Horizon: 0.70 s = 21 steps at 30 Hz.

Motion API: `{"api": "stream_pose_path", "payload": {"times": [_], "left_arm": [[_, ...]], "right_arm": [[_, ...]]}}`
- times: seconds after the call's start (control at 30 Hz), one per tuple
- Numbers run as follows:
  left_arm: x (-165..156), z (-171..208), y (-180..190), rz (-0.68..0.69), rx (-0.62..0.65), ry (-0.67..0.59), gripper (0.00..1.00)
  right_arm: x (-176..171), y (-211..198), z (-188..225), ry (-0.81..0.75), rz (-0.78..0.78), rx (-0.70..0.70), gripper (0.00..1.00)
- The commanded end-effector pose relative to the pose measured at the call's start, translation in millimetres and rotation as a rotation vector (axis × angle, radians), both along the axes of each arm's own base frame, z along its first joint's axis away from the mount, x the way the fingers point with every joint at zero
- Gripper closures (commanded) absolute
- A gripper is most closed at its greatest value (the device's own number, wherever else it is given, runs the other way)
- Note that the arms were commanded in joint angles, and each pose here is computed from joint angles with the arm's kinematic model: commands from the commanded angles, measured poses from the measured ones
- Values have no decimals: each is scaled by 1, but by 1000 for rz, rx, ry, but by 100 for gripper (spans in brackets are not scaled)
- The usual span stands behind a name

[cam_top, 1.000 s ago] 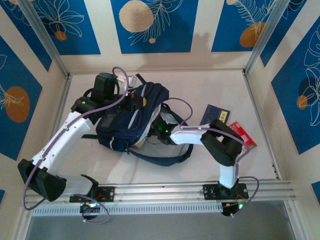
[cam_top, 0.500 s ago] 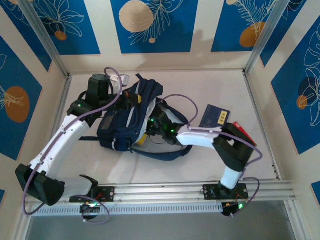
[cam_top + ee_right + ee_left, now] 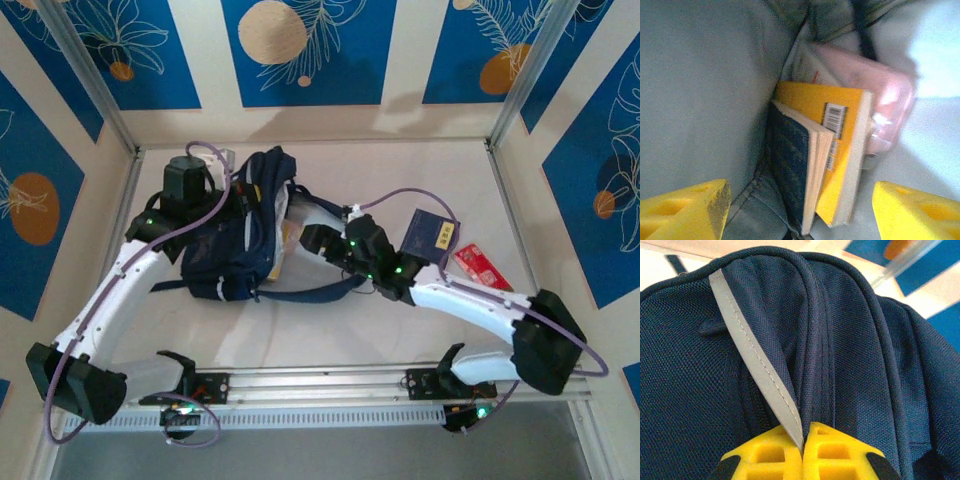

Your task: Pack the student bag

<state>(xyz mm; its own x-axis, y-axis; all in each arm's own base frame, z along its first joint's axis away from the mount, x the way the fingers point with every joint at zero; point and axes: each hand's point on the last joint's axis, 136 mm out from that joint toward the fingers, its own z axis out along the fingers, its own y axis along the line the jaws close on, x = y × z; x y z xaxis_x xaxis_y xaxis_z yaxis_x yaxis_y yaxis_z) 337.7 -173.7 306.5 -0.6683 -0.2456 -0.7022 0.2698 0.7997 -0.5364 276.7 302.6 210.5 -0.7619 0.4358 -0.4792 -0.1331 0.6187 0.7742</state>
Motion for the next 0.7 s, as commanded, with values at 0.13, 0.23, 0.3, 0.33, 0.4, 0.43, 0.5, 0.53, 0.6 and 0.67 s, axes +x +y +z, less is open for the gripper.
{"api": "stream_pose_path", "payload": {"times": [0.13, 0.23, 0.3, 0.33, 0.4, 0.43, 0.5, 0.53, 0.6, 0.67], "left_arm": [[29, -39, 54, 292, 158, 89, 100], [35, -66, 48, 279, 163, 148, 100], [38, -87, 49, 284, 186, 191, 100], [39, -93, 48, 283, 192, 204, 100], [41, -103, 42, 263, 181, 228, 85], [41, -104, 39, 249, 168, 234, 75], [40, -97, 30, 206, 131, 224, 58], [38, -90, 27, 188, 118, 209, 53], [31, -74, 25, 162, 128, 167, 49], [21, -58, 31, 165, 155, 109, 47]], "right_arm": [[-6, -56, -6, -45, -122, -158, 27], [-9, -66, -10, -47, -131, -150, 28], [-10, -71, -11, -47, -131, -145, 29], [-10, -72, -10, -51, -126, -144, 29], [-11, -74, -8, -57, -112, -153, 30], [-11, -75, -7, -61, -105, -161, 30], [-12, -80, -10, -44, -97, -178, 30], [-13, -83, -13, -22, -92, -169, 30], [-14, -89, -22, 32, -76, -149, 30], [-15, -99, -29, 55, -80, -175, 31]]}}
